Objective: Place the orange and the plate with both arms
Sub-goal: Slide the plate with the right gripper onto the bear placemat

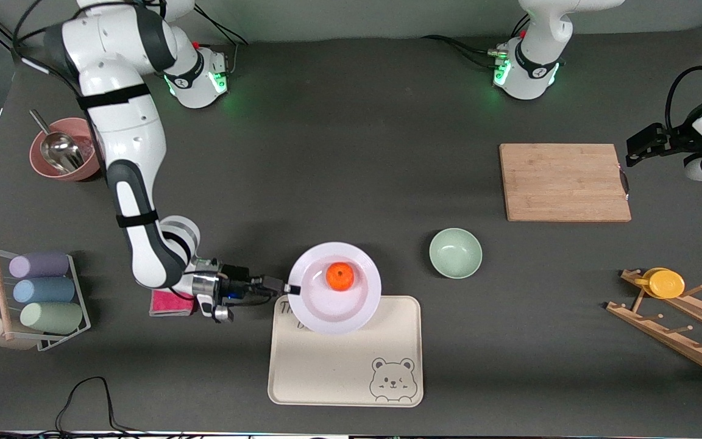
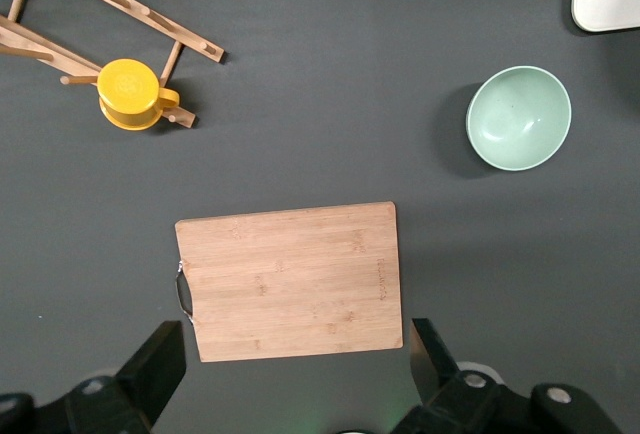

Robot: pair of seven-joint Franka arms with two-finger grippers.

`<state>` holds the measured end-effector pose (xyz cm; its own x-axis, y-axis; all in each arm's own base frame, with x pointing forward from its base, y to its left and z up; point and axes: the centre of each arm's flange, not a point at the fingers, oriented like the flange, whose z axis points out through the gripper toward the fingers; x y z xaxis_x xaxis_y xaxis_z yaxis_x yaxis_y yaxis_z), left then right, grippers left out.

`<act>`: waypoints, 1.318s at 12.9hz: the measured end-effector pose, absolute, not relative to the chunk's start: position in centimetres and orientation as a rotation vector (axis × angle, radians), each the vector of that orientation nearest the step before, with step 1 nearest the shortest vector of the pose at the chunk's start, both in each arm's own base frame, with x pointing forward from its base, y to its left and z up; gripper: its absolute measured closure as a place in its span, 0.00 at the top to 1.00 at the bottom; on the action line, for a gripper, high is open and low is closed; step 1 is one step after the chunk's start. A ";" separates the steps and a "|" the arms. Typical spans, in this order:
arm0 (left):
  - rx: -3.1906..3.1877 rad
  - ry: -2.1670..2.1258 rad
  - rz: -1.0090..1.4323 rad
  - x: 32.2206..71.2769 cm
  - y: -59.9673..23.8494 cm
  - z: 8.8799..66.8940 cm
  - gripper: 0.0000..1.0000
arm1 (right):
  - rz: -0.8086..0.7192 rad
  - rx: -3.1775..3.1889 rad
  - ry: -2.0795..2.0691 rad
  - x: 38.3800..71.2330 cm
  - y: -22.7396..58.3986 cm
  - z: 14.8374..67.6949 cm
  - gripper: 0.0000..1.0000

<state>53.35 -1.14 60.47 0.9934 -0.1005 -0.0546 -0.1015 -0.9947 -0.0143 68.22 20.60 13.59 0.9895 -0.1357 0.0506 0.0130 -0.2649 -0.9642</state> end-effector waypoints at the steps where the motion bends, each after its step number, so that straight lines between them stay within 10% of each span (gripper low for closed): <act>1: -3.119 0.158 0.084 53.3 -1.1 60.5 1.00 | -0.145 -1.846 0.108 69.3 20.8 12.7 0.04; 14: -3.120 0.158 0.091 53.5 -1.1 60.2 1.00 | -0.134 -1.852 0.253 74.2 22.0 9.4 0.04; 17: -3.120 0.158 0.091 53.5 -1.1 60.2 1.00 | -0.142 -1.845 0.248 74.4 22.1 9.7 0.30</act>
